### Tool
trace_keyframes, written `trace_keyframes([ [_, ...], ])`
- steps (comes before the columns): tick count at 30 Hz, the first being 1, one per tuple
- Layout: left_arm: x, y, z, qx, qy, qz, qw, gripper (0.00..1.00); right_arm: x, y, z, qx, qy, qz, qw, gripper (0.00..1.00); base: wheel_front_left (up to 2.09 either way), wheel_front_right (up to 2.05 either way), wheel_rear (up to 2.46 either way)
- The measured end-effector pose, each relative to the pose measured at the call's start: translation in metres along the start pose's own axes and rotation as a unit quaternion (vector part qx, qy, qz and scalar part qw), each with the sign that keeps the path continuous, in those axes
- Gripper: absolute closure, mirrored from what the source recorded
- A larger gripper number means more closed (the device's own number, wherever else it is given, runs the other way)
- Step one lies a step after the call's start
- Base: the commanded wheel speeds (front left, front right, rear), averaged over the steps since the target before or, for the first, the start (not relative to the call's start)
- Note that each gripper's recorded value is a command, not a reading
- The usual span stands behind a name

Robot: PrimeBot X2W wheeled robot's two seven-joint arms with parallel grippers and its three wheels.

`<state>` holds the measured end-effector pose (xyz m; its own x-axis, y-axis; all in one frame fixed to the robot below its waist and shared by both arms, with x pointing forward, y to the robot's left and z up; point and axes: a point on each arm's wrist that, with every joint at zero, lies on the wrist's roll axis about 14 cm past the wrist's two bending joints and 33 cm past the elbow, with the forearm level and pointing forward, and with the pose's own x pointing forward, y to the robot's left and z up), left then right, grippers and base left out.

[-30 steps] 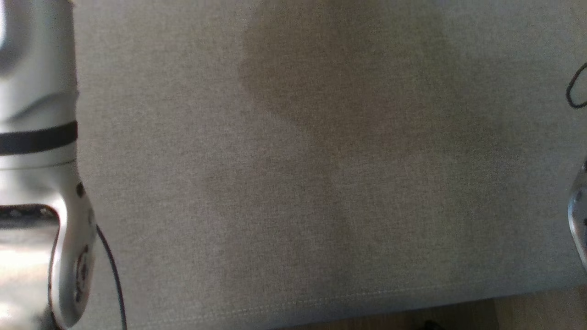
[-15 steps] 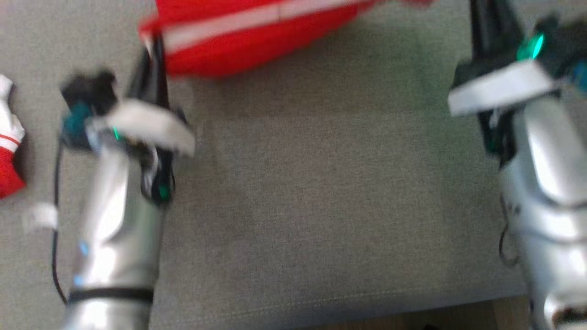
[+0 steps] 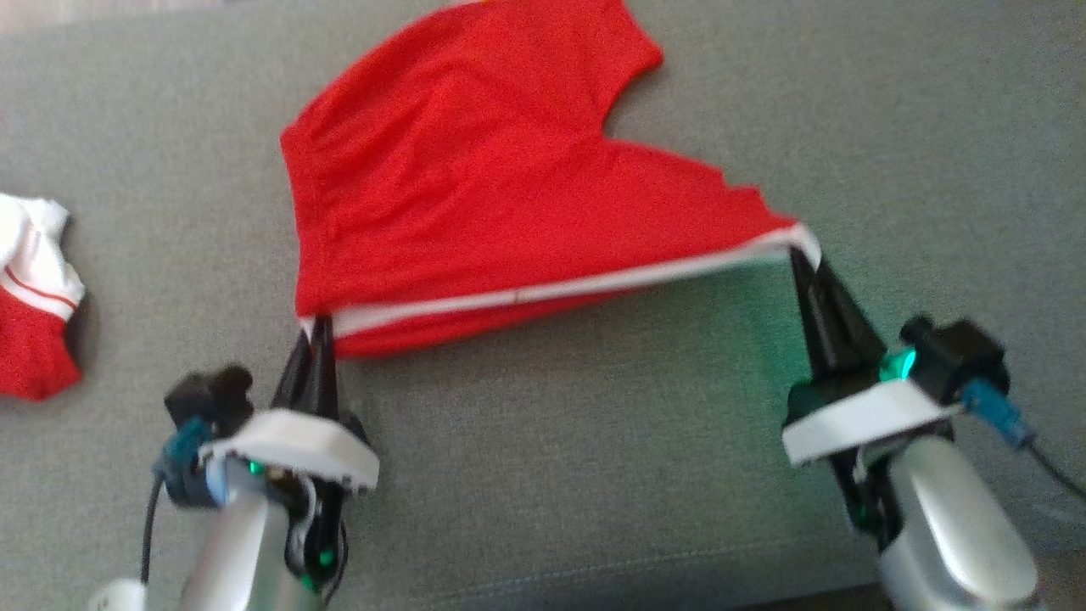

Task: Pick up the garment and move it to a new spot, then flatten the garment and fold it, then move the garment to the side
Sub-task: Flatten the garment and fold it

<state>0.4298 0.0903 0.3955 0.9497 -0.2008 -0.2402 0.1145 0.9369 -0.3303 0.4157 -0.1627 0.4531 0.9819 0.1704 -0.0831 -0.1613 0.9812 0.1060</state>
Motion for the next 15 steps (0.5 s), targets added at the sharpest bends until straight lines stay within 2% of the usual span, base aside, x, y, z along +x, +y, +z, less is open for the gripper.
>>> trace_keyframes([
  [9, -0.065, -0.001, -0.028, 0.011, 0.033, 0.001, 0.999, 1.00, -0.071, 0.014, -0.032, 0.029, 0.043, -0.011, 0.999, 1.00, 0.00, 0.00, 0.00],
  [15, -0.086, -0.004, -0.026, 0.015, 0.024, -0.002, 1.000, 1.00, -0.090, 0.017, -0.035, 0.029, 0.045, -0.009, 0.998, 1.00, 0.00, 0.00, 0.00],
])
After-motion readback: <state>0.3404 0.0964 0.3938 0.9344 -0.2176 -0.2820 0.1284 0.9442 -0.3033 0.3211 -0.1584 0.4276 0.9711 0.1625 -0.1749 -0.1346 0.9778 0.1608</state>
